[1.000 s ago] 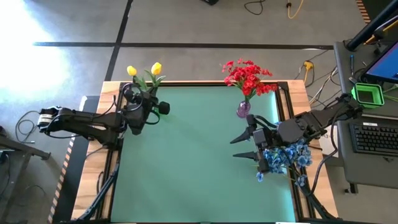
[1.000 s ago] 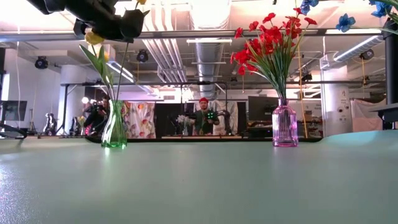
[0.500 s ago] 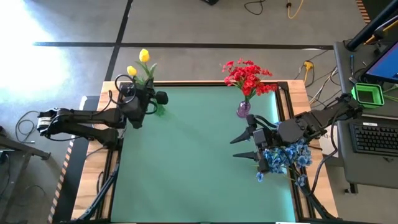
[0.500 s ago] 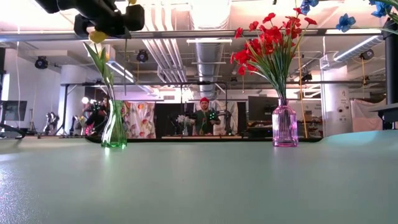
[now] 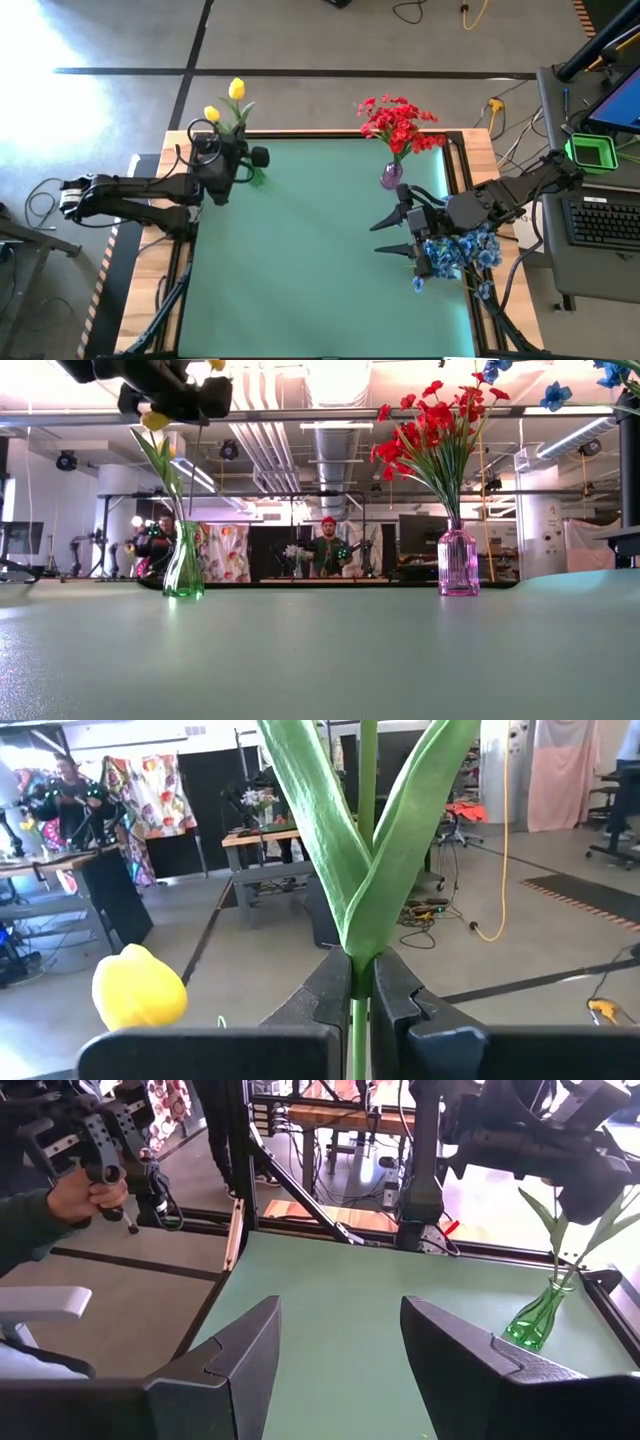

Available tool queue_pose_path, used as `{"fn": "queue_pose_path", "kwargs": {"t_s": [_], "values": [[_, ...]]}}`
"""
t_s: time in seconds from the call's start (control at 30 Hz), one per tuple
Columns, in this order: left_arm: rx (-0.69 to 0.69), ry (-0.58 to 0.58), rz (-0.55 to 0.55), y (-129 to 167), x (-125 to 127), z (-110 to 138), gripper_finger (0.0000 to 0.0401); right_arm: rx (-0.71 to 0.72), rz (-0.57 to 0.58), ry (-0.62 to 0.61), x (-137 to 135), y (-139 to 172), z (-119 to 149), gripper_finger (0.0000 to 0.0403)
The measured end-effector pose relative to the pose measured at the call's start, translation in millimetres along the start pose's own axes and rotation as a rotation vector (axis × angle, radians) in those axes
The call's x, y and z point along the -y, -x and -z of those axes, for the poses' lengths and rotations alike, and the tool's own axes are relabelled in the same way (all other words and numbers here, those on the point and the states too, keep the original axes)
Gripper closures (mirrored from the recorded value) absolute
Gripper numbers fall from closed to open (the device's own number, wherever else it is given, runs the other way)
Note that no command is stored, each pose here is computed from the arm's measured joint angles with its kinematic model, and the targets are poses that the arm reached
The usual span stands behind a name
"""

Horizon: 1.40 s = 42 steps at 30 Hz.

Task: Sort flowers into vase by color
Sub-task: Put the yellow tulip into the green vase

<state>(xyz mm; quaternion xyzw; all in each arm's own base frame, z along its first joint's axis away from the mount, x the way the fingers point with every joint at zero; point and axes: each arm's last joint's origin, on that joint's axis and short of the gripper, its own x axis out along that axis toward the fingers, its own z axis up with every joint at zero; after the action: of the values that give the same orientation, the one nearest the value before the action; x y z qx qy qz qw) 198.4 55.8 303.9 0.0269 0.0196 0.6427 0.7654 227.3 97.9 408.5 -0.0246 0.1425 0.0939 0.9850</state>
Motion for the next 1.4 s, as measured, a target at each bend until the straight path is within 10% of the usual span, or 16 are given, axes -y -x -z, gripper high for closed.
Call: {"fn": "queue_pose_path", "kwargs": {"t_s": [1.0, 1.4], "values": [[-0.041, 0.023, -0.077, -9, 6, 16, 0.0399, -0.041, 0.002, 0.007, 0, 0, 4, 0.0204], [-0.063, 0.095, -0.073, -8, 6, 23, 0.0327, -0.041, 0.002, -0.012, 0, 0, 4, 0.0204]]}}
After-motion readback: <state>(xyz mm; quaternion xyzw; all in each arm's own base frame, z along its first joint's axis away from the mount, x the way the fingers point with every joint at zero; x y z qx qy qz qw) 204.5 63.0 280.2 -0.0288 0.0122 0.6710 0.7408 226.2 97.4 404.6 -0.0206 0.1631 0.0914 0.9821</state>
